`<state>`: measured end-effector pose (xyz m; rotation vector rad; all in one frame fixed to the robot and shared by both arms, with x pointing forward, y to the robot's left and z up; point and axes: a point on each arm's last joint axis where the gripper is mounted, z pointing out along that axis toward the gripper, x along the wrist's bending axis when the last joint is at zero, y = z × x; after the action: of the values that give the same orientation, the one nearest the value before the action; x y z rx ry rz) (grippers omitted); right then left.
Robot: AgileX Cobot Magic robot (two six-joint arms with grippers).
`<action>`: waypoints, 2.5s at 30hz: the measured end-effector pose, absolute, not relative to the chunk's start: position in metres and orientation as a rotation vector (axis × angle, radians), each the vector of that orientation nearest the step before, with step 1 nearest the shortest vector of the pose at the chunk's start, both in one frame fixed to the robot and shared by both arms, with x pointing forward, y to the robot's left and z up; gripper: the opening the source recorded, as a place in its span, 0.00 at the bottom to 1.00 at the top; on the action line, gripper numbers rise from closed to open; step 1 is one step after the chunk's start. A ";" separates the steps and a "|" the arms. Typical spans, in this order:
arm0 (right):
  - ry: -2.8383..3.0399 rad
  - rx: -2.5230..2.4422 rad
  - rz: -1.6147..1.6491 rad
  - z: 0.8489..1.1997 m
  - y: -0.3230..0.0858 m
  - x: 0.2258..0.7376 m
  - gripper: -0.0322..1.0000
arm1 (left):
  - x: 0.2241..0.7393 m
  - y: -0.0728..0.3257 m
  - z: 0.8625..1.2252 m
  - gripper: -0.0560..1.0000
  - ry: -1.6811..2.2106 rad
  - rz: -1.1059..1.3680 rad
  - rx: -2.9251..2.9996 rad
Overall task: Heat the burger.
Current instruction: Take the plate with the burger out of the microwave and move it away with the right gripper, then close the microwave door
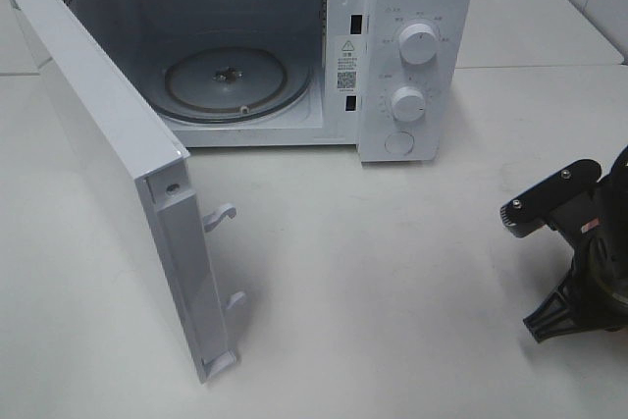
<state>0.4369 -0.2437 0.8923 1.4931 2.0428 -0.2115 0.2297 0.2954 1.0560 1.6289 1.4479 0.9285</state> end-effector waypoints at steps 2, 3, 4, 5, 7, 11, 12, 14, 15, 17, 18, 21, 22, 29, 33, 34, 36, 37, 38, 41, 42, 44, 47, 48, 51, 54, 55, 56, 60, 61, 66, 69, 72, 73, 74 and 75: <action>2.037 1.506 -0.215 0.893 -0.244 0.436 0.31 | 0.230 0.295 1.056 0.99 1.448 0.928 1.629; 2.035 1.518 -0.213 0.894 -0.244 0.435 0.39 | 0.230 0.295 1.056 0.99 1.448 0.928 1.629; 2.035 1.518 -0.213 0.894 -0.244 0.435 0.39 | 0.230 0.295 1.056 0.99 1.448 0.928 1.629; 2.039 1.521 -0.213 0.896 -0.244 0.435 0.45 | 0.230 0.295 1.056 0.99 1.448 0.928 1.629; 2.037 1.539 -0.199 0.900 -0.244 0.433 0.52 | 0.230 0.295 1.056 0.99 1.448 0.928 1.629; 2.054 1.579 -0.116 0.920 -0.239 0.432 0.63 | 0.230 0.295 1.056 0.99 1.448 0.928 1.629; 2.054 1.579 -0.116 0.920 -0.239 0.432 0.63 | 0.230 0.295 1.056 0.99 1.448 0.928 1.629; 2.069 1.594 -0.063 0.931 -0.237 0.430 0.64 | 0.230 0.295 1.056 0.99 1.448 0.928 1.629; 2.098 1.614 -0.004 0.941 -0.235 0.427 0.64 | 0.230 0.295 1.056 0.99 1.448 0.928 1.629; 2.126 1.613 0.020 0.946 -0.233 0.426 0.65 | 0.230 0.295 1.056 0.99 1.448 0.928 1.629; 2.185 1.603 0.081 0.957 -0.229 0.422 0.66 | 0.230 0.295 1.056 0.99 1.448 0.928 1.629; 2.256 1.580 0.154 0.970 -0.225 0.416 0.68 | 0.230 0.295 1.056 0.99 1.448 0.928 1.629; 2.291 1.555 0.182 0.975 -0.224 0.414 0.70 | 0.230 0.295 1.056 0.99 1.448 0.928 1.629; 2.389 1.538 0.390 1.014 -0.221 0.391 0.79 | 0.230 0.295 1.056 0.99 1.448 0.928 1.629; 2.379 1.562 0.415 1.035 -0.233 0.369 0.80 | 0.230 0.295 1.056 0.99 1.448 0.928 1.629; 2.379 1.562 0.415 1.035 -0.233 0.369 0.80 | 0.230 0.295 1.056 0.99 1.448 0.928 1.629; 2.362 1.560 0.437 1.044 -0.242 0.355 0.80 | 0.230 0.295 1.056 0.99 1.448 0.928 1.629; 2.362 1.560 0.437 1.044 -0.242 0.355 0.80 | 0.230 0.295 1.056 0.99 1.448 0.928 1.629; 2.346 1.558 0.462 1.050 -0.248 0.345 0.79 | 0.230 0.295 1.056 0.99 1.448 0.928 1.629; 2.323 1.552 0.502 1.057 -0.255 0.333 0.79 | 0.230 0.295 1.056 0.99 1.448 0.928 1.629; 2.323 1.552 0.502 1.057 -0.255 0.333 0.79 | 0.230 0.295 1.056 0.99 1.448 0.928 1.629; 2.300 1.546 0.540 1.062 -0.261 0.323 0.79 | 0.230 0.295 1.056 0.99 1.448 0.928 1.629; 2.286 1.542 0.565 1.064 -0.265 0.317 0.78 | 0.230 0.295 1.056 0.99 1.448 0.928 1.629; 2.266 1.535 0.599 1.067 -0.269 0.310 0.78 | 0.230 0.295 1.056 0.99 1.448 0.928 1.629; 2.219 1.535 0.656 1.071 -0.275 0.302 0.77 | 0.230 0.295 1.056 0.99 1.448 0.928 1.629; 2.112 1.586 0.688 1.074 -0.286 0.293 0.77 | 0.230 0.295 1.056 0.99 1.448 0.928 1.629; 2.112 1.586 0.688 1.074 -0.286 0.293 0.77 | 0.230 0.295 1.056 0.99 1.448 0.928 1.629; 2.086 1.599 0.694 1.073 -0.288 0.291 0.77 | 0.230 0.295 1.056 0.99 1.448 0.928 1.629; 2.028 1.634 0.686 1.067 -0.293 0.284 0.77 | 0.230 0.295 1.056 0.99 1.448 0.928 1.629; 2.001 1.651 0.675 1.061 -0.296 0.280 0.77 | 0.230 0.295 1.056 0.99 1.448 0.928 1.629; 1.911 1.650 0.716 1.053 -0.301 0.269 0.77 | 0.230 0.295 1.056 0.99 1.448 0.928 1.629; 1.838 1.617 0.783 1.052 -0.303 0.264 0.77 | 0.230 0.295 1.056 0.99 1.448 0.928 1.629; 1.785 1.589 0.848 1.049 -0.304 0.255 0.77 | 0.230 0.295 1.056 0.99 1.448 0.928 1.629; 1.785 1.589 0.848 1.049 -0.304 0.255 0.77 | 0.230 0.295 1.056 0.99 1.448 0.928 1.629; 1.778 1.573 0.861 1.050 -0.304 0.252 0.77 | 0.230 0.295 1.056 0.99 1.448 0.928 1.629; 1.763 1.540 0.898 1.051 -0.304 0.248 0.77 | 0.230 0.295 1.056 0.99 1.448 0.928 1.629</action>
<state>0.2477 -0.3040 1.0505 1.5400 1.7627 0.8982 0.2297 0.2954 1.0560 1.6289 1.4479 0.9285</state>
